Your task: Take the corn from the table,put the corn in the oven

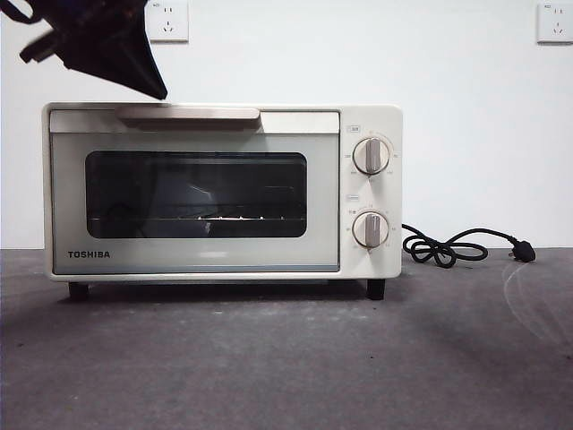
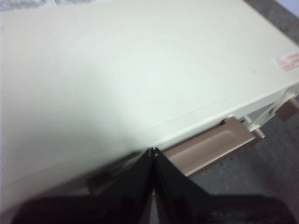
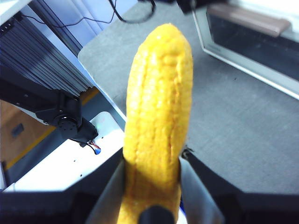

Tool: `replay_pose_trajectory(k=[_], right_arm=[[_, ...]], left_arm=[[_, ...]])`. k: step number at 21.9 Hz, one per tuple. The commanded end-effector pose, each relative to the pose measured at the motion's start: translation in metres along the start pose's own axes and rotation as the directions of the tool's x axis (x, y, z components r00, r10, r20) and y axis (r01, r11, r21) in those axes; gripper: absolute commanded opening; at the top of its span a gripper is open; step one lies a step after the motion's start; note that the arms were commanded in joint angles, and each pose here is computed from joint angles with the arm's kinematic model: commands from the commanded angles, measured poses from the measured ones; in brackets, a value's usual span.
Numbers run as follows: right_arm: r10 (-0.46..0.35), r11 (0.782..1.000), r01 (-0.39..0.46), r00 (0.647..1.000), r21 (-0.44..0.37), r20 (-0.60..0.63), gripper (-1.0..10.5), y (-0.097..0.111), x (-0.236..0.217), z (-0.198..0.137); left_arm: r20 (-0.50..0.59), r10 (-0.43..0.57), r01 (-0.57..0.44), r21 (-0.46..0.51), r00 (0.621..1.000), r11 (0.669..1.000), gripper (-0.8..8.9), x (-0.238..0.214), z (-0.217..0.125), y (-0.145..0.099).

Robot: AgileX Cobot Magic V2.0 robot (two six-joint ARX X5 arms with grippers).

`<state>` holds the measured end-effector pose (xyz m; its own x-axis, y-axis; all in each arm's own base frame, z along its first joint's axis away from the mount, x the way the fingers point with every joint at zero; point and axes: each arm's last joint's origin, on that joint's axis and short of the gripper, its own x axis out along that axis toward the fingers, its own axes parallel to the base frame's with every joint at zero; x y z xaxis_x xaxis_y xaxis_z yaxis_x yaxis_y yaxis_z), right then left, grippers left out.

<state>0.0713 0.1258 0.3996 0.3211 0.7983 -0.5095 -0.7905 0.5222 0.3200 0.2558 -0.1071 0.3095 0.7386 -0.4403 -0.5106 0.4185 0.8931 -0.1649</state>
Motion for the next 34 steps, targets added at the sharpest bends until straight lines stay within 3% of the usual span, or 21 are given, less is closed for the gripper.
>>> replay_pose_trajectory(k=[1, 5, 12, 17, 22, 27, 34], right_arm=[[0.007, 1.000, -0.006, 1.000, -0.027, 0.022, -0.1, 0.002, -0.005, 0.004], [0.010, 0.999, -0.009, 0.999, -0.044, 0.037, -0.1, 0.003, -0.008, 0.006], [-0.109, 0.992, 0.113, 0.991, -0.056, 0.081, -0.1, 0.000, -0.008, 0.008], [-0.150, 0.986, 0.156, 0.984, -0.062, 0.094, -0.1, -0.001, -0.008, 0.009], [-0.150, 0.986, 0.156, 0.984, -0.062, 0.095, -0.1, -0.001, -0.008, 0.009], [-0.147, 0.986, 0.154, 0.984, -0.062, 0.103, -0.1, -0.001, -0.006, 0.010], [-0.140, 0.985, 0.150, 0.984, -0.090, 0.110, -0.1, -0.001, 0.010, 0.018]], left_arm=[[-0.030, 0.004, -0.004, 0.015, 1.000, 1.000, -0.05, 0.007, -0.003, 0.001], [-0.101, 0.006, -0.006, 0.006, 0.995, 1.000, -0.05, 0.012, -0.011, 0.002], [-0.267, -0.013, 0.015, 0.006, 0.964, 1.000, -0.05, 0.010, -0.028, -0.008], [-0.330, -0.161, 0.175, 0.013, 0.930, 0.985, -0.05, 0.008, -0.035, -0.033], [-0.390, -0.200, 0.236, 0.048, 0.899, 0.970, -0.05, -0.007, -0.043, -0.053], [-0.369, -0.242, 0.292, 0.087, 0.898, 0.952, -0.05, -0.036, -0.042, -0.065], [-0.208, -0.325, 0.356, 0.134, 0.923, 0.925, -0.05, -0.097, -0.034, -0.072]])
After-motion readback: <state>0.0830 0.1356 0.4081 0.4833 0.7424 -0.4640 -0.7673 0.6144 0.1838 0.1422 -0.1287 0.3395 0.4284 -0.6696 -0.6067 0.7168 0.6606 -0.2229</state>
